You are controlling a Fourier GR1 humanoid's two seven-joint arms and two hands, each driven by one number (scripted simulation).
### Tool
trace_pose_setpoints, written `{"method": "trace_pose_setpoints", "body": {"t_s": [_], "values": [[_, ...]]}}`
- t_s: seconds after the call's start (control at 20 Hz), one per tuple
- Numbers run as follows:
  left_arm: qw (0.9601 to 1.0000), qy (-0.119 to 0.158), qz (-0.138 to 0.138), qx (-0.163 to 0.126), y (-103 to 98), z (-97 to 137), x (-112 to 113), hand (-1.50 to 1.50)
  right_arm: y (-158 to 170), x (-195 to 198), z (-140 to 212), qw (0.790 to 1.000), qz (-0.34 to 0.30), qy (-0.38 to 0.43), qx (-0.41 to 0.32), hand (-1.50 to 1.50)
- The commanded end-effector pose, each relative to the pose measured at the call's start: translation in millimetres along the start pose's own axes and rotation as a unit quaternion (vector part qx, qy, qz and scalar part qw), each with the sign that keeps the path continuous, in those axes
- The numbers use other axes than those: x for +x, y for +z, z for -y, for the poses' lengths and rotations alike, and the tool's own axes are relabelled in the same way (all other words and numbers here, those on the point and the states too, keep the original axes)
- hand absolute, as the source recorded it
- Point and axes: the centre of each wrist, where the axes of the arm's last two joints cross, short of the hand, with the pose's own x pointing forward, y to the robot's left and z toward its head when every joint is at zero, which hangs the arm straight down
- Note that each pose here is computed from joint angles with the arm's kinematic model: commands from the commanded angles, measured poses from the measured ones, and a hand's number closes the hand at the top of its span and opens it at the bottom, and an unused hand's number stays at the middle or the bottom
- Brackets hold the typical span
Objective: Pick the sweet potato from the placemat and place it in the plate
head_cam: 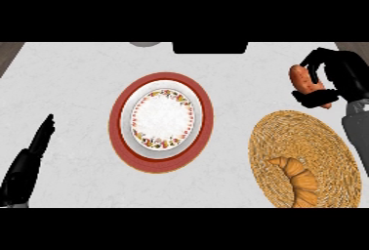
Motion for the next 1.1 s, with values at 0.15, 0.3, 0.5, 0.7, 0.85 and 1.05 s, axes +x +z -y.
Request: {"method": "trace_pose_setpoints", "body": {"t_s": [0.15, 0.3, 0.5, 0.7, 0.85, 1.05], "values": [[1.0000, 0.000, 0.007, 0.002, -1.5, -17.9, 1.3, 0.00, 12.3, 53.1, 38.4, 0.986, 0.144, -0.081, -0.036, 1.50], [1.0000, 0.005, -0.002, 0.004, 7.9, -8.8, -7.8, 0.00, 20.7, 91.7, 50.2, 0.979, 0.168, -0.112, -0.024, 1.50], [1.0000, 0.007, 0.006, -0.003, -1.8, 5.6, 4.0, 0.00, 29.9, 145.9, 46.5, 0.974, 0.191, -0.120, 0.003, 1.50], [0.9999, 0.000, 0.002, -0.010, 6.3, -2.8, 15.2, 0.00, 17.3, 198.5, 47.0, 0.970, 0.191, -0.152, 0.012, 1.50], [0.9999, 0.006, 0.008, -0.003, -3.2, 6.6, -13.6, 0.00, 16.8, 228.5, 22.0, 0.969, 0.188, -0.160, 0.027, 1.50], [0.9999, 0.007, 0.003, -0.011, 1.6, -3.8, -18.9, 0.00, 11.0, 263.0, -17.3, 0.969, 0.168, -0.171, 0.055, 1.50]]}}
